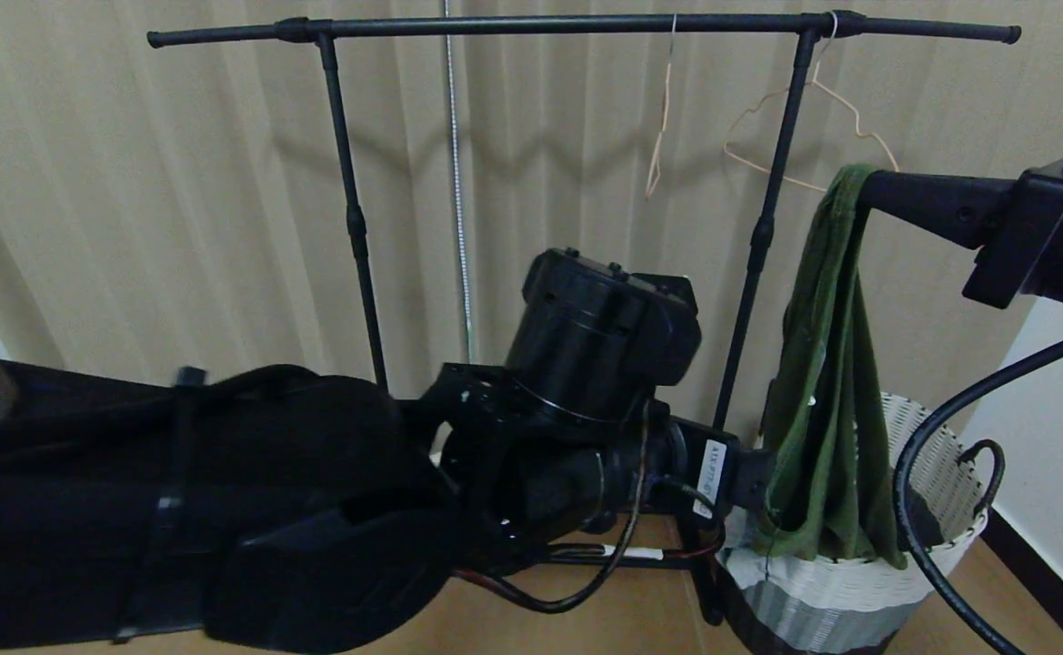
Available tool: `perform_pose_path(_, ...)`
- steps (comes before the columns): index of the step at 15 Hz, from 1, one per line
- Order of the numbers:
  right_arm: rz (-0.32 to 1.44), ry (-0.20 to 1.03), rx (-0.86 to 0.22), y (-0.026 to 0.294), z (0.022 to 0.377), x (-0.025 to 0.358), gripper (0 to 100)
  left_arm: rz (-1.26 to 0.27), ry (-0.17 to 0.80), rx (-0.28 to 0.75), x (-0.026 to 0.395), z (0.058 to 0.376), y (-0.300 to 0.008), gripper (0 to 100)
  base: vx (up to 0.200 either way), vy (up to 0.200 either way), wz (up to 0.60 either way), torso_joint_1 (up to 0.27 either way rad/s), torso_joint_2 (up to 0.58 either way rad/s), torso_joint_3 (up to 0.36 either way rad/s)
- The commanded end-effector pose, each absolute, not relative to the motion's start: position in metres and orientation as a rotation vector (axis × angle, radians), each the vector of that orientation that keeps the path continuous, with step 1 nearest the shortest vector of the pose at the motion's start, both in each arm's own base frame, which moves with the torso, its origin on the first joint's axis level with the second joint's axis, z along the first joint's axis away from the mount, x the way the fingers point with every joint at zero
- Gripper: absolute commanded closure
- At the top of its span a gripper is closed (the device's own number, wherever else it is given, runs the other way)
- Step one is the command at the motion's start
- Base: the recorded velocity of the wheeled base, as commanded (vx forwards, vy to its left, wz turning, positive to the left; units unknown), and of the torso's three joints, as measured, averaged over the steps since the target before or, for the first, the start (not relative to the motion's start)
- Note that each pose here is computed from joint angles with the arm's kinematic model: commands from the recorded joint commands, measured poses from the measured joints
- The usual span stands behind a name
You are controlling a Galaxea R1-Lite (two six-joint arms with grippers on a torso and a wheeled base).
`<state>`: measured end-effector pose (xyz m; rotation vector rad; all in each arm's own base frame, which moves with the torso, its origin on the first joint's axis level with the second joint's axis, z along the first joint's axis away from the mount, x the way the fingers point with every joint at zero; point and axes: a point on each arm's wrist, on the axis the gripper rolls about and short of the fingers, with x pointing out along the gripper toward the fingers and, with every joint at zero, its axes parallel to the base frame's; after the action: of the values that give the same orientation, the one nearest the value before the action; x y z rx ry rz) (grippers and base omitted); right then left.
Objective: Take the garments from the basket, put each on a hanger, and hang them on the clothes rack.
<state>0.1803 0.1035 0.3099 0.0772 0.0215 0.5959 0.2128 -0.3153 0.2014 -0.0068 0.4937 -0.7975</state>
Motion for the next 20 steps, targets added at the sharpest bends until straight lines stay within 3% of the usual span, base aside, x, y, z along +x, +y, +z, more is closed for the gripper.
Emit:
perform_pose_path(1, 0.597, 0.014, 0.078, 0.102, 0.311, 0.178, 100, -0.755, 0.538, 0.012, 0.222, 0.174, -0.339, 0, 0.000, 0.000, 0.00, 0.000, 0.00, 0.000)
perform_pose_path(11, 0.623, -0.021, 0.086, 0.099, 0.318, 0.164, 100, -0.758, 0.535, -0.005, 0.228, 0.168, -0.355, 0, 0.000, 0.000, 0.00, 0.000, 0.00, 0.000)
perform_pose_path(19, 0.622, -0.034, 0.089, 0.097, 0.321, 0.163, 100, -0.741, 0.595, 0.043, 0.220, 0.153, -0.339, 0, 0.000, 0.000, 0.00, 0.000, 0.00, 0.000)
perform_pose_path(20, 0.620, -0.034, 0.089, 0.098, 0.321, 0.163, 100, -0.739, 0.595, 0.043, 0.219, 0.154, -0.337, 100, 0.000, 0.000, 0.00, 0.000, 0.00, 0.000)
